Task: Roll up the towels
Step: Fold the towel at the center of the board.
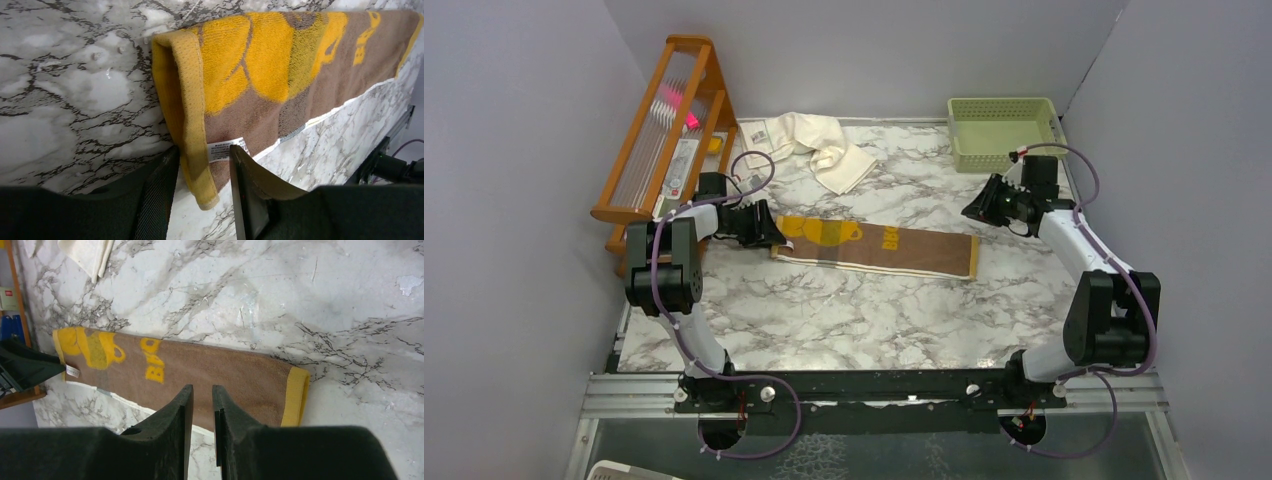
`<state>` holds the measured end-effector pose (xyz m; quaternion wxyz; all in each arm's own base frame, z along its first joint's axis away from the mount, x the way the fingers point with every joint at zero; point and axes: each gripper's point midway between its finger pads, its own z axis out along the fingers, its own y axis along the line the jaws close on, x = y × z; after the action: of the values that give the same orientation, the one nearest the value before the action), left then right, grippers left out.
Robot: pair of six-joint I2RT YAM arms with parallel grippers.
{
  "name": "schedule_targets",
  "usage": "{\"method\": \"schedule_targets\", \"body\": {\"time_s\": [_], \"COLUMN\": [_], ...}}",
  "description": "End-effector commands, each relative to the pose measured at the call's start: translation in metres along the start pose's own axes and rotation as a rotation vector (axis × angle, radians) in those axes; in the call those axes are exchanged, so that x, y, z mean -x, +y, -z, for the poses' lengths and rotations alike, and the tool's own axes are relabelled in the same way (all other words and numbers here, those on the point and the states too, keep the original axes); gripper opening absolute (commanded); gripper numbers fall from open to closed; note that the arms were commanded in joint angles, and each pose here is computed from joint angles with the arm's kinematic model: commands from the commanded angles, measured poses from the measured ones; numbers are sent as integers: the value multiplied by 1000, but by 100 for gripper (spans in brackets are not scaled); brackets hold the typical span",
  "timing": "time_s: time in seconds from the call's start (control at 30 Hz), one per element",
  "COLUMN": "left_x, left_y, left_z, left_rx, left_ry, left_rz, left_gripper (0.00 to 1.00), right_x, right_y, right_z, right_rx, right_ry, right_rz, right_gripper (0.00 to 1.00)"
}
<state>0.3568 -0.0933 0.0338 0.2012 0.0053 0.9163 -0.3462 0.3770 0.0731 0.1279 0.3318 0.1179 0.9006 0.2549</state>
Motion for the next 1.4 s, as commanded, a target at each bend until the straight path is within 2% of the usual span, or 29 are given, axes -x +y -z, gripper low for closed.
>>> {"method": "schedule_targets", "body": {"time_s": [0.0, 0.13, 0.2, 0.27, 0.33, 0.37, 0.5, 0.6, 0.77, 1.0, 1.13, 1.27, 1.37], "left_x": [-26, -33, -35, -37, -37, -35, -19, 2, 41, 59, 52, 42, 38], "left_y": [9, 5, 5, 6, 8, 8, 9, 15, 14, 8, -6, -38, -62], "left_z": [-12, -17, -20, -21, -21, -19, -7, 12, 65, 131, 127, 90, 58], "left_rx": [-5, -24, -24, -22, -11, -1, 61, 183, 405, 622, 670, 699, 716], "left_ry": [87, 110, 120, 126, 124, 120, 74, 2, -178, -345, -300, -160, -99], "left_rz": [51, 64, 70, 80, 81, 78, 57, 46, 16, 15, 18, -72, -151], "left_gripper": [45, 44, 39, 23, 1, 0, 0, 0, 0, 0, 0, 0, 0], "right_x": [-5, -6, -6, -7, -7, -8, -8, -9, -10, -13, -14, -14, -14], "right_y": [1, 1, 2, 2, 3, 3, 5, 7, 9, 7, 7, 8, 8], "right_z": [2, 2, 2, 2, 2, 2, 3, 4, 3, 1, 0, 3, 7], "right_rx": [19, 25, 29, 32, 35, 37, 45, 58, 76, 68, 63, 63, 54], "right_ry": [2, 4, 4, 6, 8, 9, 11, 14, 15, 24, 35, 37, 33], "right_rz": [11, 10, 12, 13, 12, 13, 17, 21, 19, 11, 3, 2, 8], "right_gripper": [22, 22, 22, 22, 22, 22, 22, 22, 21, 21, 21, 21, 21]}}
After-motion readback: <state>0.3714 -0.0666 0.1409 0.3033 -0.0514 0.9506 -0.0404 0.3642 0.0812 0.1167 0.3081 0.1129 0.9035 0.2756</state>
